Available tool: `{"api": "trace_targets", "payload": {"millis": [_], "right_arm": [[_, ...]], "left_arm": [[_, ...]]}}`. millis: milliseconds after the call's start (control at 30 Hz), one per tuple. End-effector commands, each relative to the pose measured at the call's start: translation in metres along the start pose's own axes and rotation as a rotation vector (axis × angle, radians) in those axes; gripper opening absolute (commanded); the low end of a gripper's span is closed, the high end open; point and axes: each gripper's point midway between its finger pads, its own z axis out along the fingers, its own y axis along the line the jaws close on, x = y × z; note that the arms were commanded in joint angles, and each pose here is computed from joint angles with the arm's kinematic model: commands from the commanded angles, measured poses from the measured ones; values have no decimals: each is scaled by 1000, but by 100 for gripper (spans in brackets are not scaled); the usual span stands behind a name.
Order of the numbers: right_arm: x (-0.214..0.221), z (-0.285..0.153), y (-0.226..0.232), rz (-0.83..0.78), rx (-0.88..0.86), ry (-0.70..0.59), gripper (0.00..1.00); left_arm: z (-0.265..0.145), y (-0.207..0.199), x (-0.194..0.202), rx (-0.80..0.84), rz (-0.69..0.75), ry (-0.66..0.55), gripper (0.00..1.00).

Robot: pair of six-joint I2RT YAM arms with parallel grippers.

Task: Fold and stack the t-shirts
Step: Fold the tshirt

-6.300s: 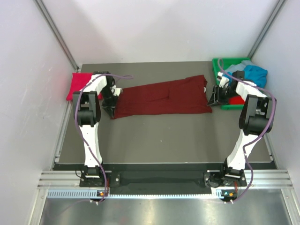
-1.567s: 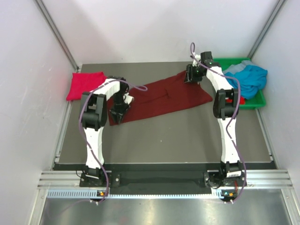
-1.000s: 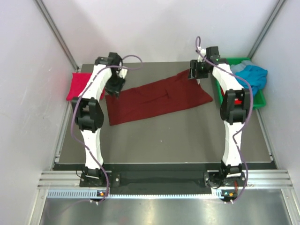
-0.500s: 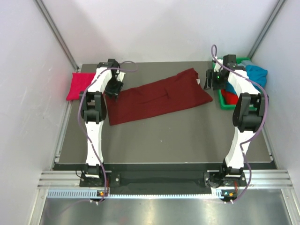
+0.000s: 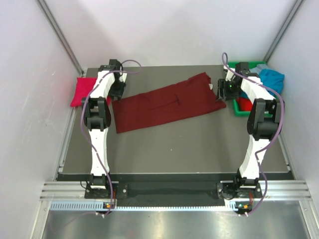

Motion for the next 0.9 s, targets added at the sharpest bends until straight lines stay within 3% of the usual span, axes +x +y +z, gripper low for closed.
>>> {"api": "trace_targets", "payload": {"millis": [0,267,500,667,767,867], "right_arm": [[-18,-10,2,-32,5,-52,61],[-15,-1,-6,-39,33,-30,61],[-1,18,-9,-56,70,30,59],[-1,29,-11,-60,80,44,35],[-4,40,3,-95,78,55,12],[-13,41,-1,-102,100,39,1]], "left_arm": [[6,20,-12,-53,-18,-45,46],[25,30,-6,-81,-15,-20,45],[27,20,3,-27,-10,7,28],[26,13,12,2,-9,29,0],[23,9,16,22,-8,38,0],[18,5,23,43,-7,58,0]]}}
